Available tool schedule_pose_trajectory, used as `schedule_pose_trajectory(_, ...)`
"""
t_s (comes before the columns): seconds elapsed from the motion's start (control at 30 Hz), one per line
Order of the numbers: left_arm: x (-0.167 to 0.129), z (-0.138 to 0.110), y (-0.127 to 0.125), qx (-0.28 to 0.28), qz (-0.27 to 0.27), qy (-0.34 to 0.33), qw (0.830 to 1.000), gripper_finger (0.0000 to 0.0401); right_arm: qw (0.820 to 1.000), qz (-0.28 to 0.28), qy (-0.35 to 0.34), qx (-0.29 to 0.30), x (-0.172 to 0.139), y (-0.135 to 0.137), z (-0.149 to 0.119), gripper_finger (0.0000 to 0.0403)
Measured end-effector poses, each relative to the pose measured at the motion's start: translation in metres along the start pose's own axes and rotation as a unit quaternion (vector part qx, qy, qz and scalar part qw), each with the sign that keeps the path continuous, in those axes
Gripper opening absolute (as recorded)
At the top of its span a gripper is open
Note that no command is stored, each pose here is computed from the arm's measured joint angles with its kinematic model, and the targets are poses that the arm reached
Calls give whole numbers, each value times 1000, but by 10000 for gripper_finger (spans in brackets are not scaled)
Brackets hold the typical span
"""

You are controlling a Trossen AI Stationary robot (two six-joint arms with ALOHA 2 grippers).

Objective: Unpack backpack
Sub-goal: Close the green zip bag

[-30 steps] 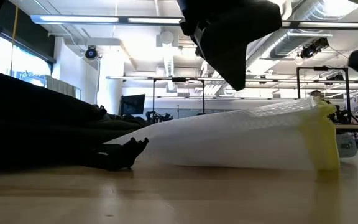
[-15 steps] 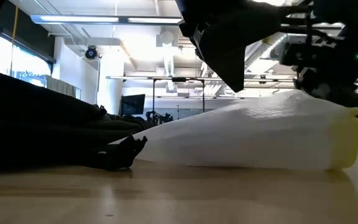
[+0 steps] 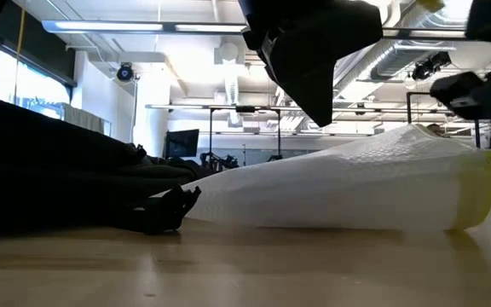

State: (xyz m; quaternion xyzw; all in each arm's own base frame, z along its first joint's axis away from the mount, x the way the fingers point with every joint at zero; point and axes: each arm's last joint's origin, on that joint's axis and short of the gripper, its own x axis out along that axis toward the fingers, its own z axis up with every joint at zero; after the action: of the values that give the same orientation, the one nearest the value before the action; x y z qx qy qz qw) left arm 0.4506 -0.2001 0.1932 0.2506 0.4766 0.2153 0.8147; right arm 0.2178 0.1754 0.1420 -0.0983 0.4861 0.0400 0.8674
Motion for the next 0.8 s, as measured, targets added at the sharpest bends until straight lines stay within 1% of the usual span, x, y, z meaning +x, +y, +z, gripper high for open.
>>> schedule_pose_trajectory(0.07, 1, 0, 1, -4, 0, 1, 1000, 119, 999, -34, -7, 14, 10, -8, -2, 35)
schedule_pose_trajectory(0.17, 1, 0, 1, -8, 0, 1, 1000, 119, 992, -116, -14, 41, 21, -27, -4, 26)
schedule_pose_trajectory(0.23, 1, 0, 1, -8, 1, 1, 1000, 119, 981, -178, -31, 71, 25, -40, -2, 19)
schedule_pose_trajectory(0.3, 1, 0, 1, -8, 0, 1, 1000, 119, 965, -238, -50, 94, 26, -51, 0, 13)
schedule_pose_trajectory(0.33, 1, 0, 1, -7, 0, 1, 1000, 119, 958, -261, -59, 100, 27, -55, 1, 10)
schedule_pose_trajectory(0.4, 0, 0, 0, -7, 0, 1, 1000, 119, 952, -284, -60, 101, 27, -63, 3, 5)
schedule_pose_trajectory(0.5, 0, 0, 0, -7, -3, 1, 1000, 119, 956, -274, -48, 88, 29, -67, 4, 1)
schedule_pose_trajectory(0.6, 0, 0, -1, -8, -16, 5, 1000, 119, 968, -241, -41, 55, 24, -60, 5, 0)
schedule_pose_trajectory(0.67, 0, 0, -2, -9, -22, 6, 1000, 119, 979, -200, -39, 28, 14, -51, 4, 0)
schedule_pose_trajectory(0.73, -1, 0, -2, -8, -23, 6, 1000, 119, 990, -140, -25, -2, 3, -41, 1, 0)
schedule_pose_trajectory(0.8, -1, -1, -3, -7, -25, 6, 1000, 119, 996, -84, -5, -31, -8, -32, -4, 0)
